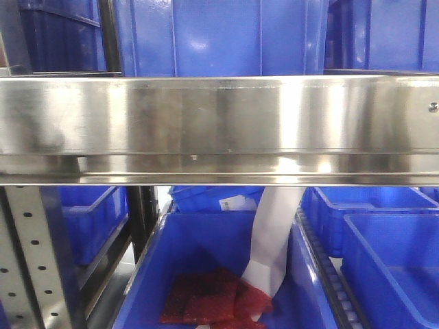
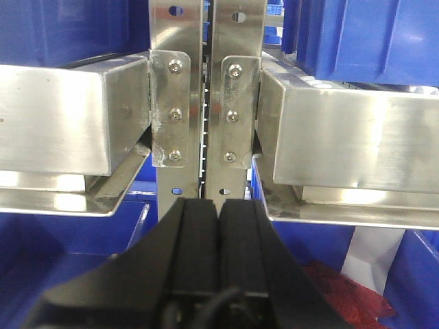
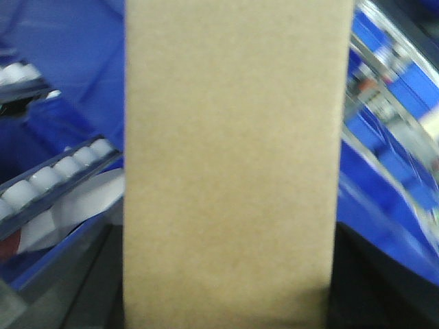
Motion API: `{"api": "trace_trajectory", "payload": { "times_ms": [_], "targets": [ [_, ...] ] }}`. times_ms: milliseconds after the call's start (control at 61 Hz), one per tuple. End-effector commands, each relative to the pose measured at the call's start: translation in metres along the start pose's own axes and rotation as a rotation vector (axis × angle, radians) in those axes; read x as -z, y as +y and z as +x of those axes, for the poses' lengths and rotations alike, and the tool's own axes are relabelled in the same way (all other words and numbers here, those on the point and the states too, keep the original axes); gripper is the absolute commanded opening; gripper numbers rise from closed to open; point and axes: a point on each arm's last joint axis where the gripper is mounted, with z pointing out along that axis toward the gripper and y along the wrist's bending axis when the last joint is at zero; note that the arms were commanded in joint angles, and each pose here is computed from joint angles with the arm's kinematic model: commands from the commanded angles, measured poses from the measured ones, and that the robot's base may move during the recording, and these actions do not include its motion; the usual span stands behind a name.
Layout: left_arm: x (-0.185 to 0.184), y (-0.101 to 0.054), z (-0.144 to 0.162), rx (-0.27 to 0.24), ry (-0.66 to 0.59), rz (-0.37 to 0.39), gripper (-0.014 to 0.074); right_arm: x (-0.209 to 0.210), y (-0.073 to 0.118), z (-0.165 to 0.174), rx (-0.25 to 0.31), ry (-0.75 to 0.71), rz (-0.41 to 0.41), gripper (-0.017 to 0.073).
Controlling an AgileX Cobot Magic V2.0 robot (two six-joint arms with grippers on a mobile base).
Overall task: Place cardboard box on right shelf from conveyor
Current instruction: 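Raise the held box above the upper steel shelf edge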
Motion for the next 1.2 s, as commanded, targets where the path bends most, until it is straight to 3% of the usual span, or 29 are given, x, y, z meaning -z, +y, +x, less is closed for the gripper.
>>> {"api": "trace_trajectory", "payload": {
  "times_ms": [0,131,246,311,623,705,836,1180],
  "targets": [
    [0.0,0.0,-0.006,0.006,-0.084,-0.001,-0.0116,-0.018,-0.011,-0.026,0.094,-0.095,0.02,0.0008],
    [0.0,0.0,-0.006,0.006,-0.084,-0.001,-0.0115,-0.057,-0.004,-0.043,0.187,-0.099,-0.038,0.0009],
    [0.0,0.0,-0.006,0.006,-0.084,-0.001,-0.0116,-0.09,0.005,-0.056,0.191,-0.12,-0.068,0.0011],
    [0.0,0.0,-0.006,0.006,-0.084,-0.001,-0.0116,-0.108,0.012,-0.06,0.22,-0.118,-0.089,0.0011],
    [0.0,0.0,-0.006,0.006,-0.084,-0.001,-0.0116,-0.167,0.056,-0.077,0.472,-0.108,-0.168,0.0011],
    [0.0,0.0,-0.006,0.006,-0.084,-0.001,-0.0115,-0.178,0.062,-0.076,0.513,-0.098,-0.175,0.0011],
    [0.0,0.0,-0.006,0.006,-0.084,-0.001,-0.0116,-0.193,0.071,-0.071,0.546,-0.086,-0.187,0.0011],
    [0.0,0.0,-0.006,0.006,-0.084,-0.001,-0.0116,-0.214,0.087,-0.063,0.556,-0.077,-0.218,0.0011]
  ]
}}
